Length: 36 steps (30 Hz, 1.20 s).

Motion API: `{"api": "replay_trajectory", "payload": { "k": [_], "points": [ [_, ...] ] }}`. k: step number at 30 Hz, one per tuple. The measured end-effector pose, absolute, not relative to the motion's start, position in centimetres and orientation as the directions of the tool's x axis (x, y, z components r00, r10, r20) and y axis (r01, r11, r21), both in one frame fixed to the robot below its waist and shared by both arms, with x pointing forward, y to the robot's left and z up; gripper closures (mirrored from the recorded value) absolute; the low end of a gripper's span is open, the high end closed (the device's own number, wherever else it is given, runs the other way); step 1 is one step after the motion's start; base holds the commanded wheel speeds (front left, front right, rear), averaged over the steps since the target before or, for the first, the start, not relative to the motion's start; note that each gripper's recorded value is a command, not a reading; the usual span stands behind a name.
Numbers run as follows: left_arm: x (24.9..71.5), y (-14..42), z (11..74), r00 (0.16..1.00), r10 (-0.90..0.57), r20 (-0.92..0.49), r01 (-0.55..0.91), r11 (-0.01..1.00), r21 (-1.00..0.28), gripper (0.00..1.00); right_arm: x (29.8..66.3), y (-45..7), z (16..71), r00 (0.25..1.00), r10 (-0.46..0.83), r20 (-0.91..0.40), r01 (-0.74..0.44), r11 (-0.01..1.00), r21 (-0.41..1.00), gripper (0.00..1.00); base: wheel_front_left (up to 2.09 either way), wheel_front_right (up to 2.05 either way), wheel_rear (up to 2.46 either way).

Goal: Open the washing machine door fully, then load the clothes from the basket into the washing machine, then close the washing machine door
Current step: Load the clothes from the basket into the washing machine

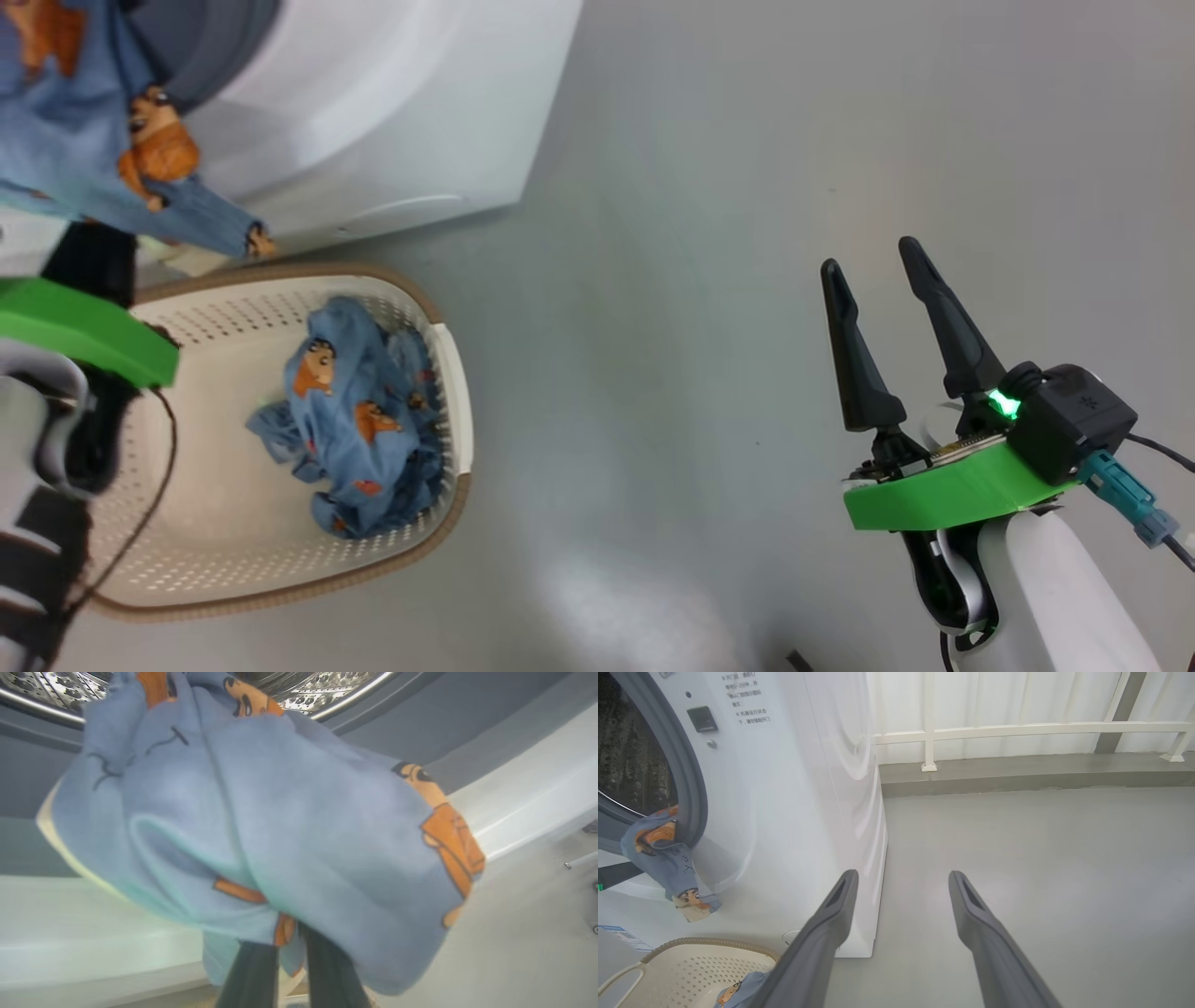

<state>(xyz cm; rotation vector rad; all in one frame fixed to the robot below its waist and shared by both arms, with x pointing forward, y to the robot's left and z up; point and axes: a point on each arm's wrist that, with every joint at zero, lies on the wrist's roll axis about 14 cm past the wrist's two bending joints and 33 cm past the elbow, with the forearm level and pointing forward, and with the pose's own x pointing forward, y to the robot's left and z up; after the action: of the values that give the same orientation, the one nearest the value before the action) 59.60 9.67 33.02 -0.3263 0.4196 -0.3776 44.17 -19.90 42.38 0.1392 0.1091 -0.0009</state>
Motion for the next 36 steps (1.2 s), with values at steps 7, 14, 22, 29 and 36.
{"api": "replay_trajectory", "payload": {
  "k": [7,14,22,29,36],
  "points": [
    [59.0,9.8,37.8,0.875,-0.433,-0.216,0.328,0.859,-0.393,1.0,44.2,-19.0,43.3,0.996,0.031,-0.085,-0.017,0.988,0.155,0.0,0.0,0.0,0.0],
    [59.8,11.0,42.6,0.904,-0.413,-0.108,0.35,0.863,-0.365,1.0,44.2,-18.3,44.4,0.997,0.05,-0.057,-0.04,0.986,0.164,0.0,0.0,0.0,0.0],
    [64.2,12.4,44.0,0.924,-0.363,-0.123,0.311,0.898,-0.311,1.0,44.1,-18.7,44.0,0.997,0.04,-0.068,-0.028,0.986,0.163,0.0,0.0,0.0,0.0],
    [69.3,12.7,43.7,0.935,-0.323,-0.146,0.283,0.927,-0.245,1.0,43.7,-19.9,43.0,0.995,0.004,-0.099,0.011,0.989,0.148,0.0,0.0,0.0,0.0],
    [74.7,12.6,45.5,0.965,-0.262,-0.025,0.251,0.946,-0.207,1.0,42.7,-21.3,41.4,0.987,-0.041,-0.154,0.06,0.99,0.124,0.0,0.0,0.0,0.0]
  ]
}}
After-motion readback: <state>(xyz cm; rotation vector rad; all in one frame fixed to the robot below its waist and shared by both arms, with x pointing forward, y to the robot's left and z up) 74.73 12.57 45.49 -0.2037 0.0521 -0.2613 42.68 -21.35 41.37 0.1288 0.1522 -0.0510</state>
